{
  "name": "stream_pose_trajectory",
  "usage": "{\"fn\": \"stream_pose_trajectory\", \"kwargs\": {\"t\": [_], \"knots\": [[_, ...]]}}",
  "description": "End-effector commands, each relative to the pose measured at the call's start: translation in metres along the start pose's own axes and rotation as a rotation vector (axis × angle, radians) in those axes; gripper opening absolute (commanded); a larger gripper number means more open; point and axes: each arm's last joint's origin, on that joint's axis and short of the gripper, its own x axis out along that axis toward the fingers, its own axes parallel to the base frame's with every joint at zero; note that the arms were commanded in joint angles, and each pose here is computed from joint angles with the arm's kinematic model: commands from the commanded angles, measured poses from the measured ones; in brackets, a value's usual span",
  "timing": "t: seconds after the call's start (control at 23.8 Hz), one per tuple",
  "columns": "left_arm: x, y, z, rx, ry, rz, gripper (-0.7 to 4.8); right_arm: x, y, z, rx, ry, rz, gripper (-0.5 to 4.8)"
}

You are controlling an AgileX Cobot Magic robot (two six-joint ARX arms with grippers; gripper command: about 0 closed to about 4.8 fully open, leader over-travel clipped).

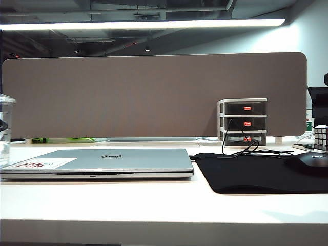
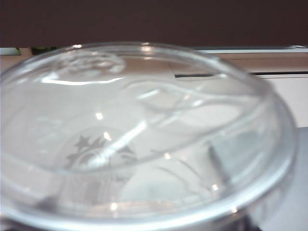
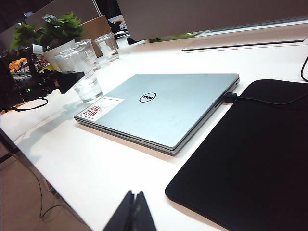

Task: Pick up the coffee cup and place it on the left side of the laptop.

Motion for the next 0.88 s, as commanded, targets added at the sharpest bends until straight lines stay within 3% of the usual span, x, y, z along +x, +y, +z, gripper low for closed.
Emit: {"fn": "stream_pose_trajectory", "kwargs": {"t": [0.04,0.46,0.88], "knots": [[0.000,0.000,0.003,0.009,-0.021,-0.030,4.79,0.000,0.000,0.000,-0.009,-0.010,0.005,0.00],[-0.001,-0.002,0.003,0.007,-0.025,-0.136,4.79,0.000,0.002,-0.001,-0.010,0.006,0.066,0.00],[-0.031,0.005,0.009,-0.006,-0.039,-0.038,4.79,0.000,0.002,0.000,-0.019,0.006,0.086,0.00]]}}
